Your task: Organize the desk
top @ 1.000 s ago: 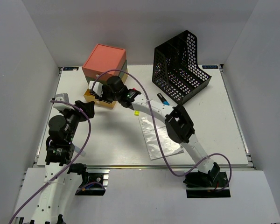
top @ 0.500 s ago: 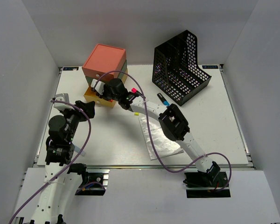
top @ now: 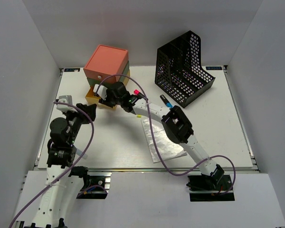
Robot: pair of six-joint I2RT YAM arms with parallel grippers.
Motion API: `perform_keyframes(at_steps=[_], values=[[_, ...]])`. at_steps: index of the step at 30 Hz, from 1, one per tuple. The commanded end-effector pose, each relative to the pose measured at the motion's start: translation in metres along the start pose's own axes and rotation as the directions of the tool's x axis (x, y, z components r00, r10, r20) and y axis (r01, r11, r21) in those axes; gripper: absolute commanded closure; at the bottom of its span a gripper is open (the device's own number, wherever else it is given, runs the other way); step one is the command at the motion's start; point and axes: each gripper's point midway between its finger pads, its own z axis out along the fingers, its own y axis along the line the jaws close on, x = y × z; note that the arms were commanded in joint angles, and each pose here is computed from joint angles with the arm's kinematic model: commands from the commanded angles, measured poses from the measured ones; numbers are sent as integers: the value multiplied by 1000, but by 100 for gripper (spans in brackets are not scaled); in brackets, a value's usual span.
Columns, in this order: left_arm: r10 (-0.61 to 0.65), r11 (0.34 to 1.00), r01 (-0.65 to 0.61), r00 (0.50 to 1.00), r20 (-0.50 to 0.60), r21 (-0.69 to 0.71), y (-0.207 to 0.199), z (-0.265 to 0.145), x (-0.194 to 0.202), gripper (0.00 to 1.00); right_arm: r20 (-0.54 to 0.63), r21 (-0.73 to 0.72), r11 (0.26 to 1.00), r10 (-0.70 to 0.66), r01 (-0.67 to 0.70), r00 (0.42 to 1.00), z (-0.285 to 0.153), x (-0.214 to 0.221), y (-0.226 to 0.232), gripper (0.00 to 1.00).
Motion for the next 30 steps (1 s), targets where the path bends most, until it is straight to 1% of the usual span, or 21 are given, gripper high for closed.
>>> perform_keyframes(at_steps=[1,2,4,5,6,9,10,13,14,15,16,17,18,19,21,23,25,27,28,29,30], values=[[24,994,-24,1000,2,105,-17,2,3,43,91,59,998,27,-33,995,-47,-75,-41,50],[26,988,-22,999,-24,155,-25,4,8,52,92,53,996,69,-74,993,-57,-80,-45,69],[31,976,-20,998,-46,216,-34,8,14,67,79,24,988,152,-154,985,-95,-95,-50,94],[27,972,-6,996,-84,234,-35,14,22,80,76,-11,969,247,-247,966,-112,-91,-55,100],[26,958,10,992,-124,286,-44,14,30,86,66,-36,957,291,-289,954,-128,-91,-54,100],[-12,937,88,975,-222,338,-52,27,48,91,-25,-132,874,469,-468,883,-191,-69,-46,100],[-38,927,130,966,-256,351,-59,30,50,89,-72,-155,831,529,-534,845,-223,-48,-45,100],[-95,906,245,913,-396,346,-69,45,74,85,-146,-162,727,651,-667,745,-277,-12,-30,100],[-94,899,254,907,-409,357,-77,50,71,84,-152,-207,698,669,-685,728,-290,-11,-21,100],[-107,919,259,890,-443,298,-71,62,83,79,-144,-165,684,696,-711,703,-308,4,-36,100],[-98,915,273,865,-492,297,-83,60,95,78,-116,-160,692,695,-704,709,-327,-3,-37,100],[-87,914,267,865,-494,307,-94,67,90,71,-123,-139,659,729,-739,673,-341,18,-35,99],[-91,939,254,837,-540,234,-90,77,109,66,-80,-148,681,715,-717,695,-356,8,-35,85],[-55,937,242,812,-581,250,-109,75,123,63,-82,-140,671,724,-728,684,-363,16,-27,63],[-6,963,176,768,-640,203,-126,87,148,53,-22,-145,671,732,-727,681,-383,11,-29,43],[17,983,111,741,-671,147,-133,96,155,48,20,-127,676,734,-726,679,-398,18,-31,39],[43,997,10,697,-716,70,-128,106,187,46,27,-96,668,743,-738,669,-409,26,-38,40],[60,993,-114,680,-731,-25,-114,124,202,45,47,-78,653,757,-753,652,-420,34,-47,51],[75,988,-150,669,-740,-36,-117,126,207,45,49,-80,649,761,-757,647,-422,36,-48,58],[81,984,-173,669,-739,-49,-122,132,202,44,45,-81,637,771,-766,636,-424,40,-47,76],[96,968,-235,658,-747,-83,-114,140,214,42,53,-78,630,777,-773,627,-429,44,-52,83]])
